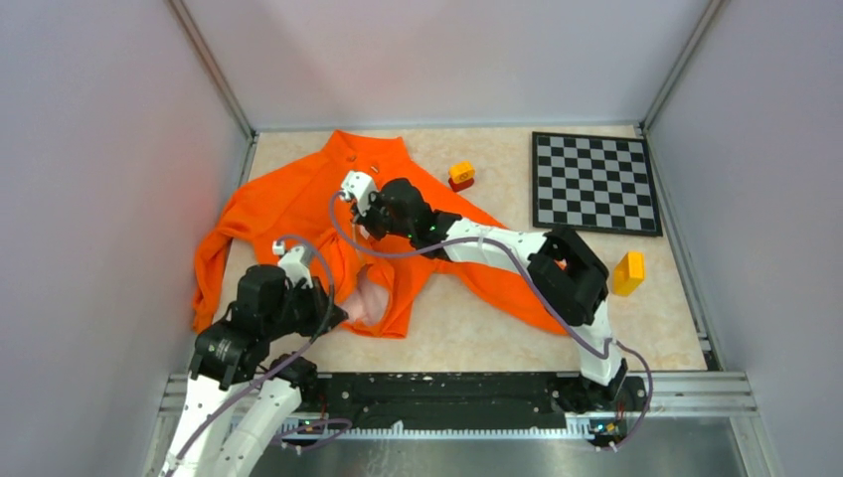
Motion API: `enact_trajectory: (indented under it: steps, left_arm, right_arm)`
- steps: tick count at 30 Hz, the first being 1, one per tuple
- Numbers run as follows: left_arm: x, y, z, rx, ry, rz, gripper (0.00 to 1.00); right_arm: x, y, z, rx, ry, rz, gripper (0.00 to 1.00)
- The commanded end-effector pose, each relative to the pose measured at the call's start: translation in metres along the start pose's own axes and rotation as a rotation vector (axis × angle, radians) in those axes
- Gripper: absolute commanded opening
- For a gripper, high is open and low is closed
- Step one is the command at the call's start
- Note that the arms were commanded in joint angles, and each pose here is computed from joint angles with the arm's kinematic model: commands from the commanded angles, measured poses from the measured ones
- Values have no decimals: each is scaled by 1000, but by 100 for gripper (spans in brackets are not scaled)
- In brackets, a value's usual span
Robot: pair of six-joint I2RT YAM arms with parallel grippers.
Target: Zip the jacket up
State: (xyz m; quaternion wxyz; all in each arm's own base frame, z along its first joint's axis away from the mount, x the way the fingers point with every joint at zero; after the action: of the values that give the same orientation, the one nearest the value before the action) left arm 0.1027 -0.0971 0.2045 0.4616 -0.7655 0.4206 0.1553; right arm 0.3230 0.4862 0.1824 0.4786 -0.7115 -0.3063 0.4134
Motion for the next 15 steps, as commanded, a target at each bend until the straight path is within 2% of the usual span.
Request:
enact_trajectory:
  steps: [1, 4, 5, 8, 10, 12, 15]
  left_arm:
    - [-12, 6, 6, -17, -72, 50, 6]
    - [-18, -24, -3, -78, -81, -100, 44]
    - [-20, -36, -9, -87, -62, -161, 53]
    - [-17, -68, -21, -143, 2, -321, 70]
    - [-1, -79, -24, -205, 36, -353, 76]
    - [22, -80, -19, -266, 29, -327, 79]
    - [48, -76, -4, -293, -46, -274, 75]
  right_arm:
    - [-20, -46, 13, 75, -108, -96, 0]
    - [-33, -42, 34, 132, -159, -82, 0]
    - [-37, -40, 40, 153, -173, -80, 0]
    - [-48, -39, 52, 253, -207, -94, 0]
    - [-55, -40, 55, 294, -213, -108, 0]
    - [-59, -43, 55, 335, -205, -115, 0]
    - [-63, -47, 52, 370, -180, -118, 0]
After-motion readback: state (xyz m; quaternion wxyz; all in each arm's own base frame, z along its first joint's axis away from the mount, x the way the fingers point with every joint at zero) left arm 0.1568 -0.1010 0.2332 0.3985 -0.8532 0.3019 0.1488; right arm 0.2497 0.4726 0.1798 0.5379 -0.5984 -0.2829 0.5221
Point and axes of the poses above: each gripper's point midway between its finger pads, its own x axis out along the fingers, its own z axis along the line the jaws close on, y = z × x, the point moved 3 cm from there along -x, back along the fingers, and after that the axes turned 1 degree about -x, right-handed, at the moved point
